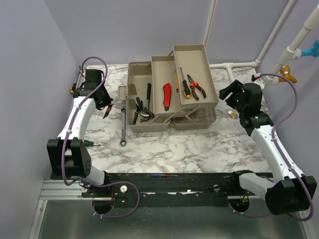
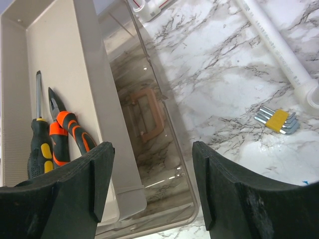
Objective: Pack the tool kit
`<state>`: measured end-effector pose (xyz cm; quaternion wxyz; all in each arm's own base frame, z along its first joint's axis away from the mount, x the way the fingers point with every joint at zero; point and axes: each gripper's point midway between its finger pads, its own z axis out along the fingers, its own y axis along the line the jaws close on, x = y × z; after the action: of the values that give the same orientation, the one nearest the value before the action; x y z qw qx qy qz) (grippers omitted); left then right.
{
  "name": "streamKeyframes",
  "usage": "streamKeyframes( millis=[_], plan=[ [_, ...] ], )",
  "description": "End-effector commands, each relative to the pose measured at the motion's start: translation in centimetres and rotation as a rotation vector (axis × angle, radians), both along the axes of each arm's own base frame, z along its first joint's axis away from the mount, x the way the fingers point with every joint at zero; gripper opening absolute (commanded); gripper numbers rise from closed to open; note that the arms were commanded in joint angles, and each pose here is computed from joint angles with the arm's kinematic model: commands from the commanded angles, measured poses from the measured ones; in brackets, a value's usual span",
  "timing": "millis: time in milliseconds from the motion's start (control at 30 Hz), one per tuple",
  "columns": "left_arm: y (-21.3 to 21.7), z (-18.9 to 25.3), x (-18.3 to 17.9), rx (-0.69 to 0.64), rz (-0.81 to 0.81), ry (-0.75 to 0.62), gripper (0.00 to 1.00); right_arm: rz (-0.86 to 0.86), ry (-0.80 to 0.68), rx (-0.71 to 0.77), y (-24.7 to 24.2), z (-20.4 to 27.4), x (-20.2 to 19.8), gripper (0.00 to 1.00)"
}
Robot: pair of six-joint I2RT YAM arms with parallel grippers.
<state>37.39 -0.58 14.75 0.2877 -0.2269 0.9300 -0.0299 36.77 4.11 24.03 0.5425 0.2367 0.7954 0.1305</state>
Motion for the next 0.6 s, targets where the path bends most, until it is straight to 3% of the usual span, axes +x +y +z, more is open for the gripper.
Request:
streamKeyframes(
  millis=[0,267,567],
  plan=[
    [-6.4,6.7,1.0,-0.211,-0.136,-0.263,0.0,-0.024,-0.05,-0.002,-0.5,2.0,-0.5,0.7],
    [-16.6,14.1,1.5,-0.434,-0.293,-0.486,0.0,-0.057,-0.052,-0.002,-1.2,1.9,-1.4,0.7],
    [-24.9,14.5,5.8,-0.624,-0.341,-0.472,0.0,-0.093,-0.075,-0.004,-2.0,2.3,-2.9,0.7]
  ],
)
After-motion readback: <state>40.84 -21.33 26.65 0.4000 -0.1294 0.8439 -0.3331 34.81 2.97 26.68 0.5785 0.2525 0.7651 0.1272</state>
